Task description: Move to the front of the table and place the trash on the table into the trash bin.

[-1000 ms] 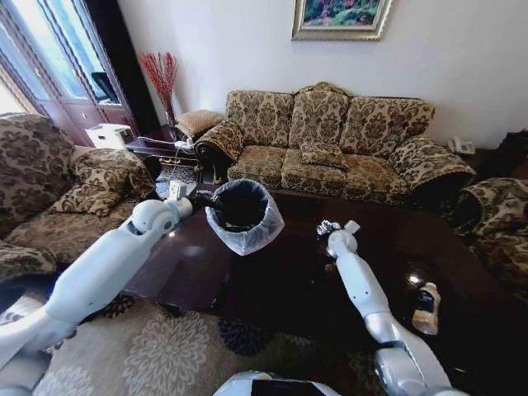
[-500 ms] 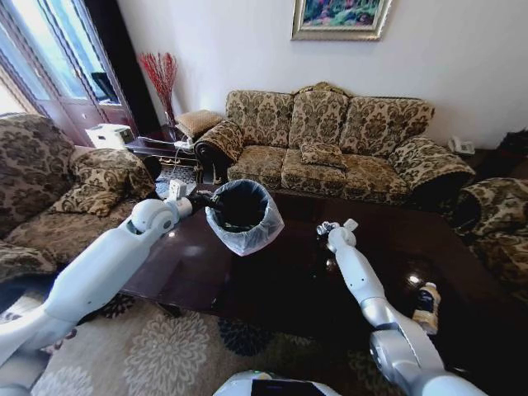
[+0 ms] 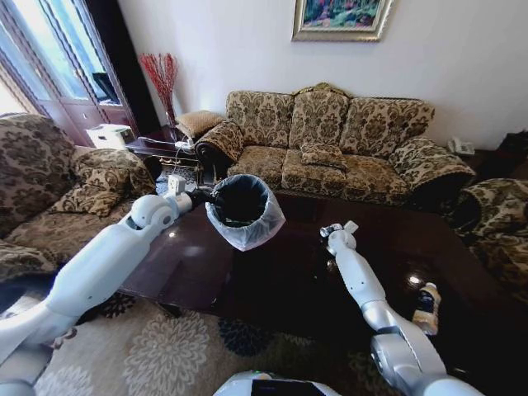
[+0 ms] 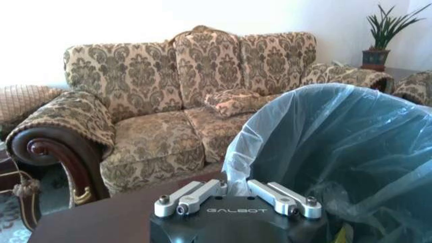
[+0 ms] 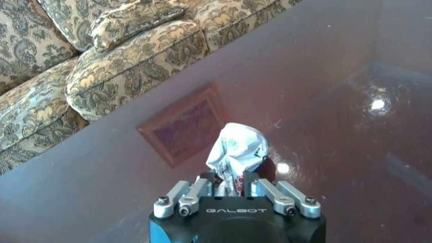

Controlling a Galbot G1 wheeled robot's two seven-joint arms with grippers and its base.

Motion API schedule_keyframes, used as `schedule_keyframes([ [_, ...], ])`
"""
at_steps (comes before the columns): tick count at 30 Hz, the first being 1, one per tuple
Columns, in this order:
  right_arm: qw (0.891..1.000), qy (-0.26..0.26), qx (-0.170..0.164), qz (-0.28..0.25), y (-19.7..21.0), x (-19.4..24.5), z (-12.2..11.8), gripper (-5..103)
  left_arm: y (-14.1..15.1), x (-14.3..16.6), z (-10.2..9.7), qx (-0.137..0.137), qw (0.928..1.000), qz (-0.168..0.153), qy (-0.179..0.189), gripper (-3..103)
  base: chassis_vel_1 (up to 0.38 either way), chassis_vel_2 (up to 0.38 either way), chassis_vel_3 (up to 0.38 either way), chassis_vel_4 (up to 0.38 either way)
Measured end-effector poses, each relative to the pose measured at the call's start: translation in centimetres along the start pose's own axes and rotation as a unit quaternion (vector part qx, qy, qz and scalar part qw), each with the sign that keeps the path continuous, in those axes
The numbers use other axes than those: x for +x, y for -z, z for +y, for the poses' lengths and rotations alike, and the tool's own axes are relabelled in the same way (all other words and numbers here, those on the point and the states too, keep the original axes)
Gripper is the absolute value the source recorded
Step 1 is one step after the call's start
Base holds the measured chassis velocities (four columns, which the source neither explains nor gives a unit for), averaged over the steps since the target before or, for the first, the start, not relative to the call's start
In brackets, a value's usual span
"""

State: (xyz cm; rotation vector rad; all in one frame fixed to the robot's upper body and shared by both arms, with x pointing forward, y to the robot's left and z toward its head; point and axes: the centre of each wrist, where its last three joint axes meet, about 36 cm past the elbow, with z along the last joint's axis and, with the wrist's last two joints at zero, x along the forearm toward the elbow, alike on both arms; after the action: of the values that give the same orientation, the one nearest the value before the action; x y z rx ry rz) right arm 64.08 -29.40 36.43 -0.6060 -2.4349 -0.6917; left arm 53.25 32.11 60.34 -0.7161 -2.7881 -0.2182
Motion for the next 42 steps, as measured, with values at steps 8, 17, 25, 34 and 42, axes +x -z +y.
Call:
schedule_keyframes([
  [8, 0.999, 0.012, 0.024, -0.047, 0.0, 0.7, -0.5, 10, 0.0, 0.1, -0.3, -0.001, 1.0, 0.0, 0.0, 2, 0.0, 0.0, 0.0, 0.0],
  [17, 0.941, 0.181, 0.113, -0.261, 5.4, 11.3, 3.1, 10, -0.1, 0.2, -1.1, -0.006, 0.9999, 0.008, -0.003, 2, 0.0, 0.0, 0.0, 0.0],
  [25, 0.775, 0.52, 0.163, -0.32, 9.9, 28.1, 3.2, 10, 0.1, 0.1, -2.1, -0.013, 0.9993, 0.028, -0.02, 2, 0.0, 0.0, 0.0, 0.0],
  [34, 0.725, 0.612, 0.216, -0.231, 8.1, 31.3, 4.4, 10, 2.1, -0.7, -4.6, -0.022, 0.9981, 0.025, -0.052, 2, 0.0, 0.0, 0.0, 0.0],
  [42, 0.712, 0.609, 0.277, -0.21, 4.4, 30.1, 5.8, 10, 2.0, -0.1, -5.1, -0.02, 0.9979, 0.026, -0.055, 2, 0.0, 0.0, 0.0, 0.0],
])
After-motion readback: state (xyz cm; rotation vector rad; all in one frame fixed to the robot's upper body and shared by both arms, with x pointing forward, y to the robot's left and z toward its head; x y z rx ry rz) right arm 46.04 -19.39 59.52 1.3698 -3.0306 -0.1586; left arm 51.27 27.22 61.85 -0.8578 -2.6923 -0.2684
